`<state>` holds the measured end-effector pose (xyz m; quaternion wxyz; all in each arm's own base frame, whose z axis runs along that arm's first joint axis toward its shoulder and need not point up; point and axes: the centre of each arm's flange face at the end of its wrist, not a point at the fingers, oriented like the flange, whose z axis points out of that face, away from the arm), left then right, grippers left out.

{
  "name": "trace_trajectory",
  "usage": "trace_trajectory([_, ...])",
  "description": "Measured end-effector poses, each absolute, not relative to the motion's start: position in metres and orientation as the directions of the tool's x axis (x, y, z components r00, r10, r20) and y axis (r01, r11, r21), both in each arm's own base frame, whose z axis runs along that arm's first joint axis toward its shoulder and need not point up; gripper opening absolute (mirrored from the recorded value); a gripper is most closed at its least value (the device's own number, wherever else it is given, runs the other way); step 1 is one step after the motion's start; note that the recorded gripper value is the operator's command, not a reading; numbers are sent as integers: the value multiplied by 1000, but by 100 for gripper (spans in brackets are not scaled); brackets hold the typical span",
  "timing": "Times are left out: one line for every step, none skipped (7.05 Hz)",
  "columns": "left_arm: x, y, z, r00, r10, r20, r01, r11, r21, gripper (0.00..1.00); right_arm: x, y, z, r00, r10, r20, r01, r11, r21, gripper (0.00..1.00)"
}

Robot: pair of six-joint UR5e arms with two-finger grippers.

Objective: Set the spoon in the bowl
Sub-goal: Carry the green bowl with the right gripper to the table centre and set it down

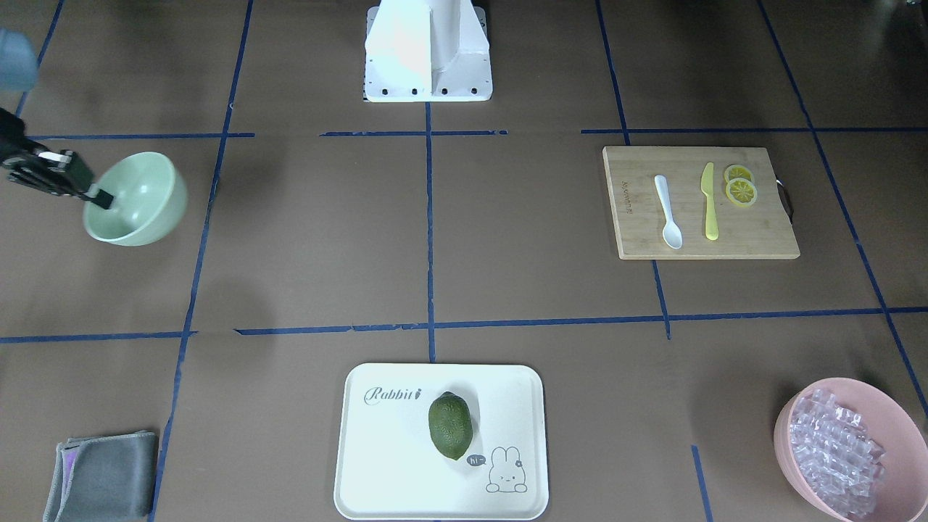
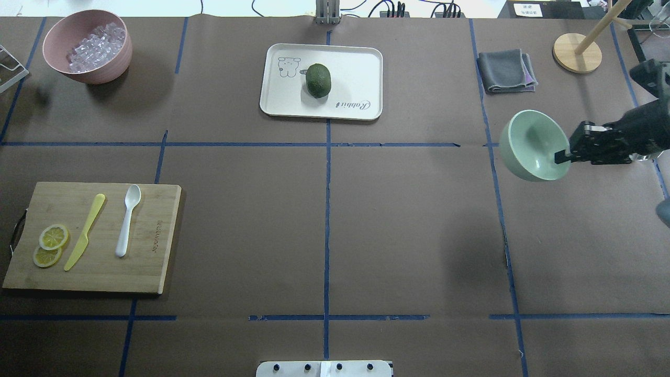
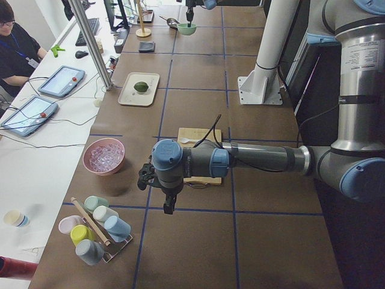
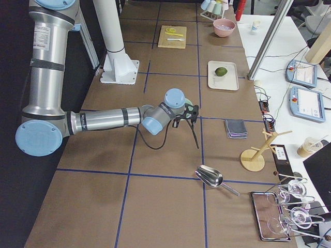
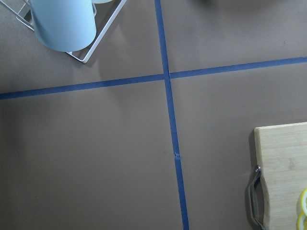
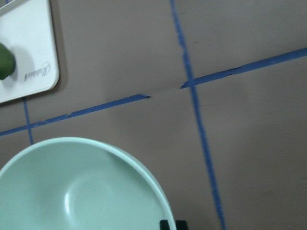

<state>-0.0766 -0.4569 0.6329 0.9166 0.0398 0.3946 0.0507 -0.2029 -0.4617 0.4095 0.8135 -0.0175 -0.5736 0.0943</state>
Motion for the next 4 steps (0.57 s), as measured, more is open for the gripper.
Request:
trace_trajectory([-77, -457, 634, 683, 122, -720, -61, 992, 110, 100, -262, -467, 364, 328, 124, 937, -106, 990, -94, 1])
trace_trajectory([-77, -457, 634, 683, 121, -720, -61, 992, 109, 100, -328, -465, 314, 352, 84, 932, -90, 994, -55, 1])
trace_trajectory([-77, -457, 634, 683, 121, -720, -60, 992, 109, 100, -392, -451, 270, 396, 56, 916, -88, 996, -23, 1])
trace_trajectory([-76, -458, 633, 683, 121, -721, -60, 992, 110, 100, -440, -436, 249, 442, 38, 896, -94, 996, 4, 1])
